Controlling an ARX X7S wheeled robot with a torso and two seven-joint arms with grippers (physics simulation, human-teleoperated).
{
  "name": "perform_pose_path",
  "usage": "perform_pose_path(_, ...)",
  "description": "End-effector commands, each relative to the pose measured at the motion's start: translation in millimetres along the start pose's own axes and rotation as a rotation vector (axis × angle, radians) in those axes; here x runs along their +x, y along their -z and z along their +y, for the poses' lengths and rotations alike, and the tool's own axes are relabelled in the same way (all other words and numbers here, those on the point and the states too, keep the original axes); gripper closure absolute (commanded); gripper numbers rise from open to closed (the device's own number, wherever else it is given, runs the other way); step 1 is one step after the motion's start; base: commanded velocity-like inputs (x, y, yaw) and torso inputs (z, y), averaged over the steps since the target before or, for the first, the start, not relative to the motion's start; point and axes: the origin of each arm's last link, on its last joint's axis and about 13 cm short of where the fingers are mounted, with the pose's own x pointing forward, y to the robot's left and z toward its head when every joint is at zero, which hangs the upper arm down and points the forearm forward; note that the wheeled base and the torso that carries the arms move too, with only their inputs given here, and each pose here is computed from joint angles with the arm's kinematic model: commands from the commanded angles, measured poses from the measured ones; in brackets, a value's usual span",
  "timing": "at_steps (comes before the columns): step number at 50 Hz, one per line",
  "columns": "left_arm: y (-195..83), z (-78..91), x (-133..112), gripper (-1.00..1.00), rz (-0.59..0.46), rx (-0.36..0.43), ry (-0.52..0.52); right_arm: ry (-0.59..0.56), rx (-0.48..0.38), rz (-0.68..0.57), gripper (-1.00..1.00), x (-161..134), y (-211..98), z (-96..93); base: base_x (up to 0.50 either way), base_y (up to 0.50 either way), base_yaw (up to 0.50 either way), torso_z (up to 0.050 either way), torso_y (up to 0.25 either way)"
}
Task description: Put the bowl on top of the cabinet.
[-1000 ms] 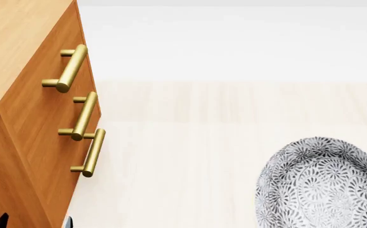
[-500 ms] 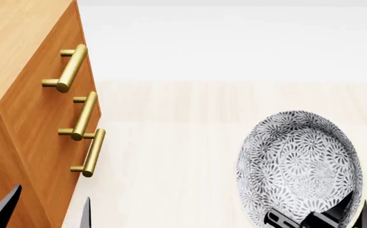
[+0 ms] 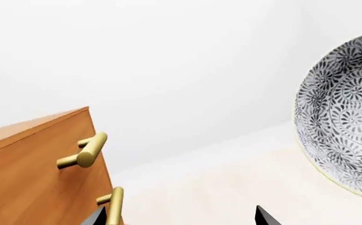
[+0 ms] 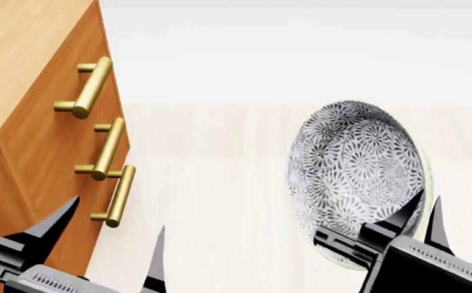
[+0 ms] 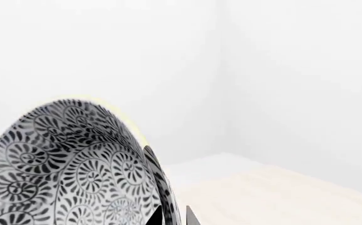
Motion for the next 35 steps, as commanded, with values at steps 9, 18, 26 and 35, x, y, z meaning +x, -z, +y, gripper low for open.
perform_pose_path(9, -22.9, -2.6, 15.4, -1.0, -0.03, 0.039, 0.067, -0.212, -0.044, -0.141, 1.0, 21.8, -6.2, 22.4, 0.0, 0.0, 0.0, 0.0, 0.0)
perform_pose_path(18, -26.1, -2.9, 14.3, -1.0, -0.038, 0.049, 0.07, -0.316, -0.036, -0.175, 1.0, 22.7, -10.5, 23.6, 0.0, 0.0, 0.0, 0.0, 0.0)
perform_pose_path(26, -29.2, -3.4, 13.7, -1.0, -0.046, 0.057, 0.073, -0.337, -0.017, -0.168, 1.0, 24.5, -8.9, 23.3, 0.0, 0.0, 0.0, 0.0, 0.0)
perform_pose_path(35, -30.1, -3.6, 12.8, -1.0, -0.05, 0.061, 0.073, -0.396, 0.026, -0.167, 1.0, 21.6, -7.5, 21.4, 0.0, 0.0, 0.0, 0.0, 0.0)
